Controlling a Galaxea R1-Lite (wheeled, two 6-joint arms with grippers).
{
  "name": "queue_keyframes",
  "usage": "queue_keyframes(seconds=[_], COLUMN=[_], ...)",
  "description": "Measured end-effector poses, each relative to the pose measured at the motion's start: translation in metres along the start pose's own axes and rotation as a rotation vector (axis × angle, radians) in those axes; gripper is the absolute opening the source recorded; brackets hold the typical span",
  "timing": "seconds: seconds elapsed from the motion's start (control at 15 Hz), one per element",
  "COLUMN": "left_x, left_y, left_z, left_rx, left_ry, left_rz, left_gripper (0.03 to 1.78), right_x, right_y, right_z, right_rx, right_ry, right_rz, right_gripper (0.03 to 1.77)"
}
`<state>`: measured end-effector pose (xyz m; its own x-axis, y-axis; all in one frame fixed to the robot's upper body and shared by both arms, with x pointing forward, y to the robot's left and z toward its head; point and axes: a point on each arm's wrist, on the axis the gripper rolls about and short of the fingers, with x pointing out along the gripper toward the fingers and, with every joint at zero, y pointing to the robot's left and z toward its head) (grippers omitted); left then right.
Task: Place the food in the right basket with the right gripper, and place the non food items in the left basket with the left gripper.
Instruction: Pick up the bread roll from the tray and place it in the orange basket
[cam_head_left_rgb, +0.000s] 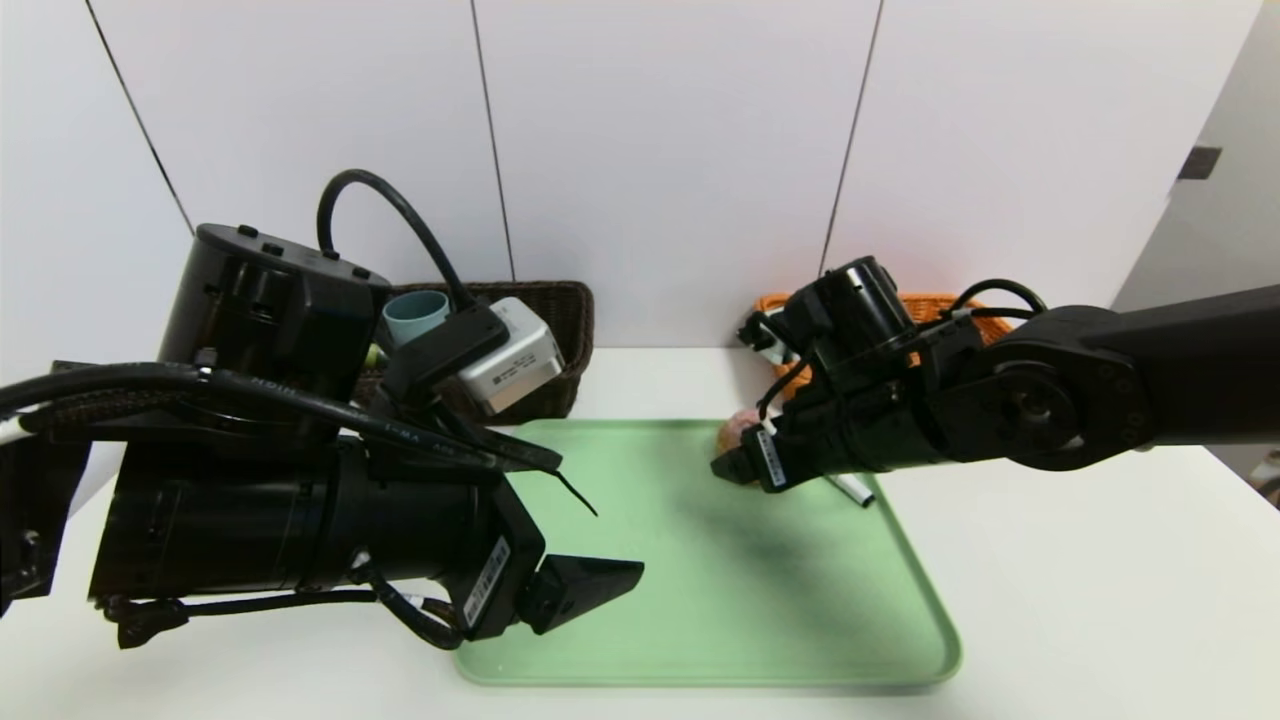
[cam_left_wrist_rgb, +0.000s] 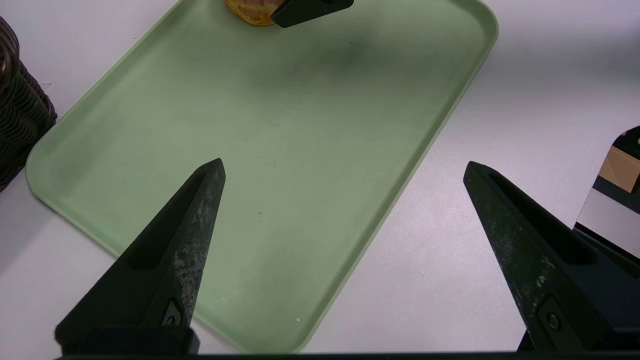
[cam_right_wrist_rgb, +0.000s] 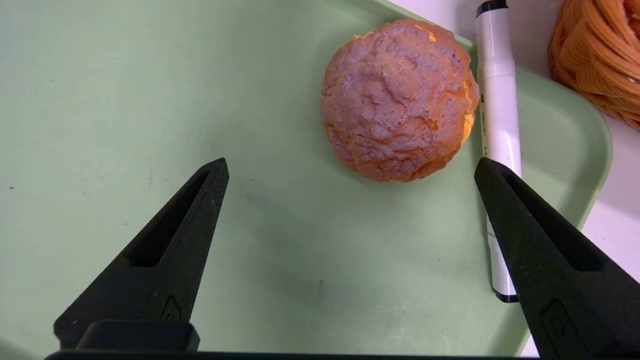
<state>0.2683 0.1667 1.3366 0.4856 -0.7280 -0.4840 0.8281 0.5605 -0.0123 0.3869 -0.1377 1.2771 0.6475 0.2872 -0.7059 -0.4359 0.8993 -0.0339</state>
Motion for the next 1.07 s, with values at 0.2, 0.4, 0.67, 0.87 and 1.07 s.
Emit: queue_keyframes(seconds=[0.2,0.4,0.67,0.87,1.07], left_x=[0.0,0.0,0.001,0.004,0.005], left_y=[0.0,0.0,0.001,0.001,0.001], left_z=[-0.002,-0.002,-0.005,-0.01,-0.012], left_rx=[-0.002,-0.003,-0.006,0.0,0.002], left_ry=[0.005,0.006,0.017,-0.001,-0.011], left_rz=[0.0,0.001,0.003,0.001,0.001], left_gripper=[1.69,1.69,1.69,1.69,1.69], right_x=[0.011,0.016,0.025,0.03,0.033], right_y=[0.001,0.002,0.001,0.002,0.002], right_z=[0.0,0.001,-0.001,-0.003,-0.003], right_rx=[0.001,0.001,0.003,-0.001,0.0], right_ry=[-0.006,-0.023,-0.016,-0.008,-0.005], right_rz=[-0.022,-0.028,-0.035,-0.035,-0.041], right_gripper=[1.7,1.7,1.7,1.7,1.31])
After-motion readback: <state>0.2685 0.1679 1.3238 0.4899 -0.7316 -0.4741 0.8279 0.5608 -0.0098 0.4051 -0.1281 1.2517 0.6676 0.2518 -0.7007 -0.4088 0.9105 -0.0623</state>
